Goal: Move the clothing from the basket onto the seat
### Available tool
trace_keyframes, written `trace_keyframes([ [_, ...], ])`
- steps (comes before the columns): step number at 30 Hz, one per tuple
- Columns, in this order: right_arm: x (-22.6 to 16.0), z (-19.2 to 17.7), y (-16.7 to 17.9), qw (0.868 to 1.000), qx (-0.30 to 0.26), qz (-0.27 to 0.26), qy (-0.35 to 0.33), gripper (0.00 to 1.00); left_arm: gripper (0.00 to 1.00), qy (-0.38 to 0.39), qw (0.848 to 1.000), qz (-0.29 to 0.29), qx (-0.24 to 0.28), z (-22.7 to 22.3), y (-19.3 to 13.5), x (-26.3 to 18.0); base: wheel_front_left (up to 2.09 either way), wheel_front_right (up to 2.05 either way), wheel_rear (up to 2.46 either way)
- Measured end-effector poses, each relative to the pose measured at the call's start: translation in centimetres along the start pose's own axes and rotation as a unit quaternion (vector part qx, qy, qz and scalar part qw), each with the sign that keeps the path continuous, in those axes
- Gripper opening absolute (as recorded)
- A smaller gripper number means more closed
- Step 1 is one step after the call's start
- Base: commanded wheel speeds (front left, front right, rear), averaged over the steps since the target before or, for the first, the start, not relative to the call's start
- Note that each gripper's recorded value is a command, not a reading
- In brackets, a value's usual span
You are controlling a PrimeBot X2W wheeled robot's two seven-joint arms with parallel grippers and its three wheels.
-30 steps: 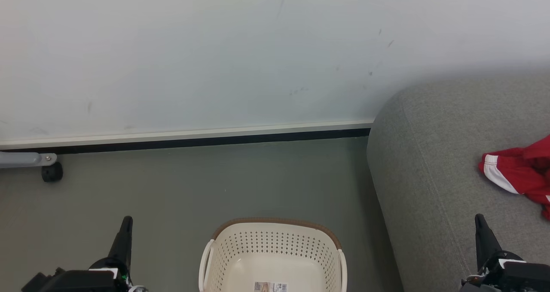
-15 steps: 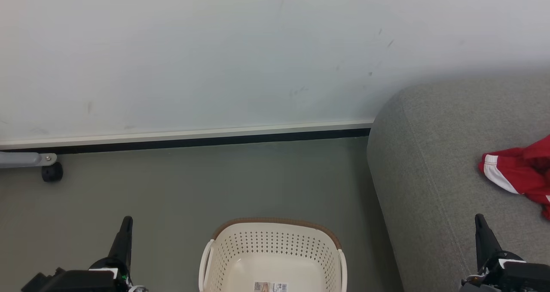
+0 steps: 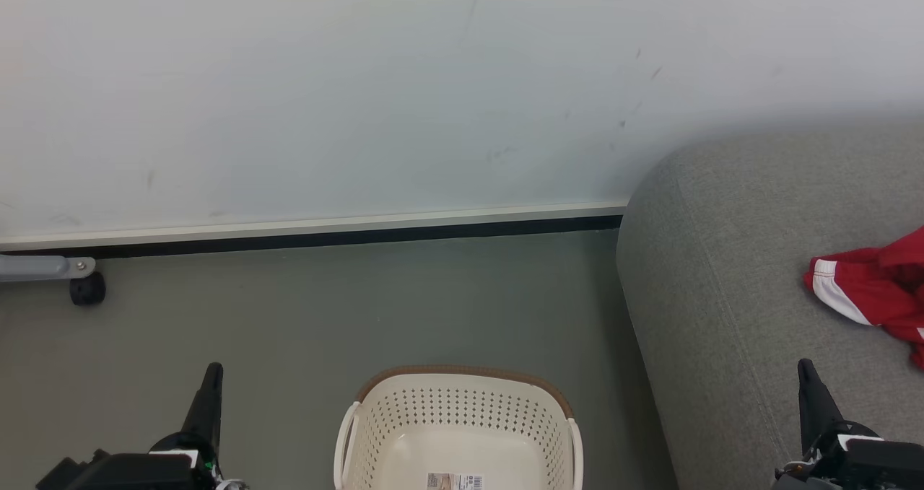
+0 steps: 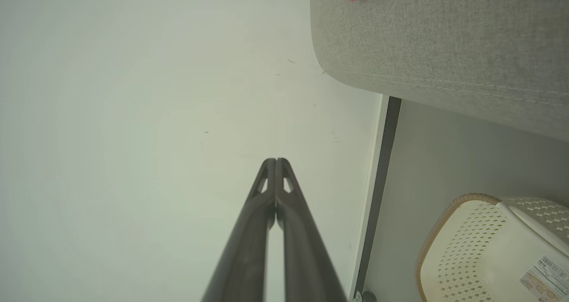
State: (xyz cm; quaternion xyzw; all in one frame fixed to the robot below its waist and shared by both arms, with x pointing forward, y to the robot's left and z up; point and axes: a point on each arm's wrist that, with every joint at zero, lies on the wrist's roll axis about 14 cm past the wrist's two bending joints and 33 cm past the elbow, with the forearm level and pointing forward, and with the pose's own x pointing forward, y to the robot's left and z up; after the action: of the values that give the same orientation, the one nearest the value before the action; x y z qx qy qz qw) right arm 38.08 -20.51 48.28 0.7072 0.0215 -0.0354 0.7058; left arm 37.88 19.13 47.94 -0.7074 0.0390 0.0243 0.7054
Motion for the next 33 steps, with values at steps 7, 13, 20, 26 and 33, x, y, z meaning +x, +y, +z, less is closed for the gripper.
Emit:
trace_keyframes([
  [7, 0.00, 0.00, 0.00, 1.000, 0.000, 0.000, 0.000, 0.00, 0.00, 0.000, 1.000, 0.000, 0.000, 0.00, 0.00, 0.00, 0.00, 0.00, 0.00],
  [13, 0.00, 0.00, 0.00, 1.000, 0.000, 0.000, 0.000, 0.00, 0.00, 0.000, 1.000, 0.000, 0.000, 0.00, 0.00, 0.00, 0.00, 0.00, 0.00],
  [20, 0.00, 0.00, 0.01, 1.000, 0.000, 0.000, 0.000, 0.00, 0.00, 0.000, 1.000, 0.000, 0.000, 0.00, 0.00, 0.00, 0.00, 0.00, 0.00],
  [26, 0.00, 0.00, 0.01, 1.000, 0.000, 0.000, 0.000, 0.00, 0.00, 0.000, 1.000, 0.000, 0.000, 0.00, 0.00, 0.00, 0.00, 0.00, 0.00],
  [33, 0.00, 0.00, 0.01, 1.000, 0.000, 0.000, 0.000, 0.00, 0.00, 0.000, 1.000, 0.000, 0.000, 0.00, 0.00, 0.00, 0.00, 0.00, 0.00],
])
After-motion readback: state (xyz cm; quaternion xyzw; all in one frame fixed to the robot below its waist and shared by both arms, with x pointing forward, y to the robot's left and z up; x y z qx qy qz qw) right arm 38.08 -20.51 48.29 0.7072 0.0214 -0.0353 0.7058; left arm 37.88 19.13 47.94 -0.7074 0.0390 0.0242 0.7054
